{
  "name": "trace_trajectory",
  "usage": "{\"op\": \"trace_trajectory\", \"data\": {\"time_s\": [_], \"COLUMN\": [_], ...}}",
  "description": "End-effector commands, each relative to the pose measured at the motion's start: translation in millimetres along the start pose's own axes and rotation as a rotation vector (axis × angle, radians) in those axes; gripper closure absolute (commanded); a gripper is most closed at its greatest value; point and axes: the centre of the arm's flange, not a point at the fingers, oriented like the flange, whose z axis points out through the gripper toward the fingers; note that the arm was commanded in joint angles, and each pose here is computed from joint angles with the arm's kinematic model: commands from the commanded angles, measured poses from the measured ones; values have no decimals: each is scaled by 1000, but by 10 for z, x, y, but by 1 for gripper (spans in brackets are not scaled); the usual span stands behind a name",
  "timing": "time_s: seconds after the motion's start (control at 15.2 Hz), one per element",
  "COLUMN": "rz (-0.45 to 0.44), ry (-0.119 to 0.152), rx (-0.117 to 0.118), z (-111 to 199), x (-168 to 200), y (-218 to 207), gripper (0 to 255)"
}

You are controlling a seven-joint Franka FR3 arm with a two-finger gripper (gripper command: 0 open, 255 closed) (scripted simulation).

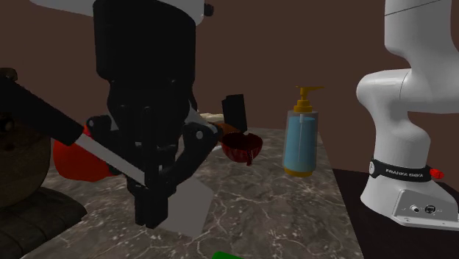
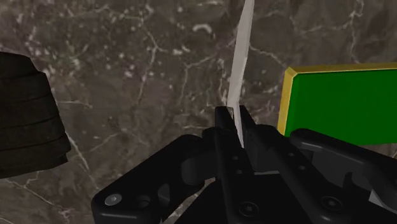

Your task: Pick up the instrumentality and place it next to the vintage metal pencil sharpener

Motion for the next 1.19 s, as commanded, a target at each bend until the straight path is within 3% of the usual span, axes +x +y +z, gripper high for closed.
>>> {"op": "trace_trajectory", "data": {"time_s": [0.0, 0.2, 0.73, 0.79, 1.12], "rz": [3, 3, 3, 3, 3], "ry": [-16, -16, -16, -16, -16], "rx": [11, 11, 11, 11, 11], "z": [185, 383, 383, 382, 383], "x": [-35, -51, -51, -50, -51], "y": [9, 7, 7, 8, 7], "gripper": [255, 255, 255, 0, 0]}}
